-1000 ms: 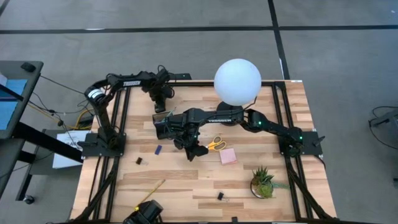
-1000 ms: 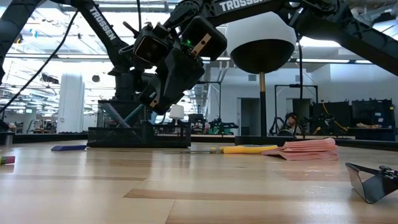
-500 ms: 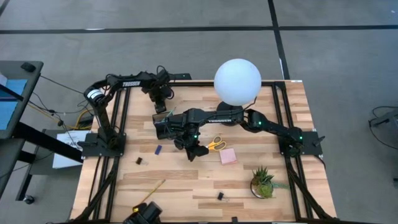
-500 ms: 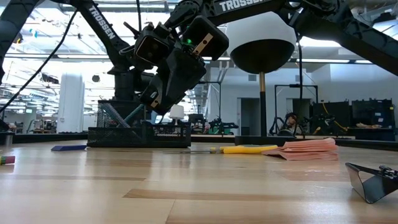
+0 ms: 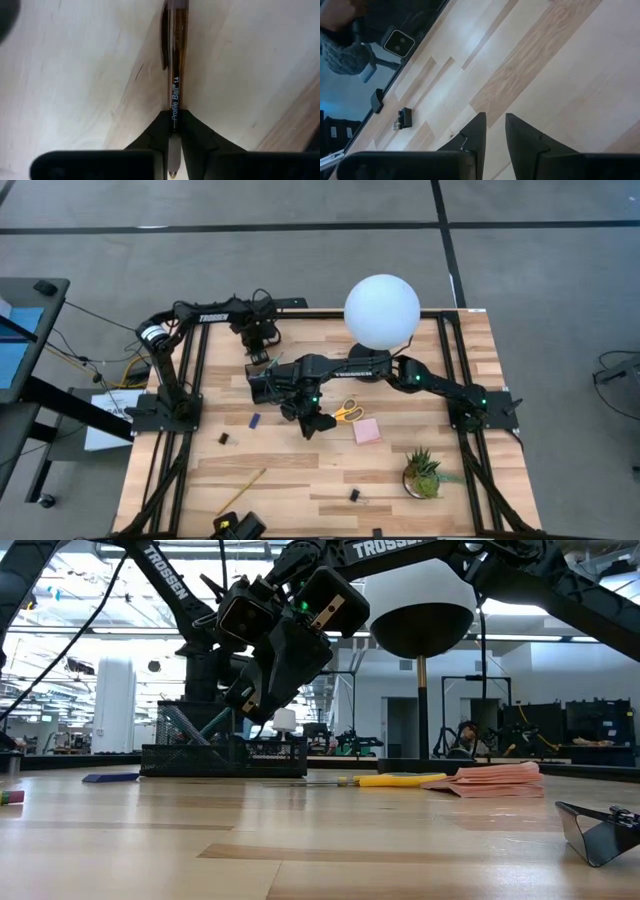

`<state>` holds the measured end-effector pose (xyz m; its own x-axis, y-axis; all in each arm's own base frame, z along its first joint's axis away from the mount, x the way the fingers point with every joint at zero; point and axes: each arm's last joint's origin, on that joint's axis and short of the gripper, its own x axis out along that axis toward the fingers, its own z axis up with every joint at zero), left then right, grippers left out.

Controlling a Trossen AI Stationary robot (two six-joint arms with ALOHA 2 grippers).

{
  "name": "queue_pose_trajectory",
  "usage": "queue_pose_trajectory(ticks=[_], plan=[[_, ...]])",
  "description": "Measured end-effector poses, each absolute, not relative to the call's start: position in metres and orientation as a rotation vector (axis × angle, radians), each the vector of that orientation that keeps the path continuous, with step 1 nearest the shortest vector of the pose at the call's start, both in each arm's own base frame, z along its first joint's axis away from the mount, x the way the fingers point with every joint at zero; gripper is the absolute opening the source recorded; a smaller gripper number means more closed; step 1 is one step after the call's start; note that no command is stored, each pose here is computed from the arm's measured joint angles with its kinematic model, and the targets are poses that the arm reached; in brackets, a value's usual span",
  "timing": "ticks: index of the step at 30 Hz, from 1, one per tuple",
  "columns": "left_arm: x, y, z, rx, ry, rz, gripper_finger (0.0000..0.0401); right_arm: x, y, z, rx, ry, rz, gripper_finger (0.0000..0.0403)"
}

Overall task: Pick and place office supplies into organizer
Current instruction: Put the brown pen into the black desk organizer

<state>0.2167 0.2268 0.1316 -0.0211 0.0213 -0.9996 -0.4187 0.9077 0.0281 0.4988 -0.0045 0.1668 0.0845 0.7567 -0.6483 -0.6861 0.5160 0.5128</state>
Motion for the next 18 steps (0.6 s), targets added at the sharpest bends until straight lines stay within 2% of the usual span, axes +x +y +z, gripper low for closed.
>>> queue_pose_trajectory(ticks=[10, 18], plan=[[0.218, 0.213, 0.147, -0.228, 1.612, 0.446, 0.0012, 0.498, -0.004, 0.167, 0.091, 1.035, 1.079, 0.0066], [0.202, 0.200, 0.203, -0.164, 1.508, 0.542, 0.0012, 0.495, -0.004, 0.167, 0.111, 1.060, 1.083, 0.0066]])
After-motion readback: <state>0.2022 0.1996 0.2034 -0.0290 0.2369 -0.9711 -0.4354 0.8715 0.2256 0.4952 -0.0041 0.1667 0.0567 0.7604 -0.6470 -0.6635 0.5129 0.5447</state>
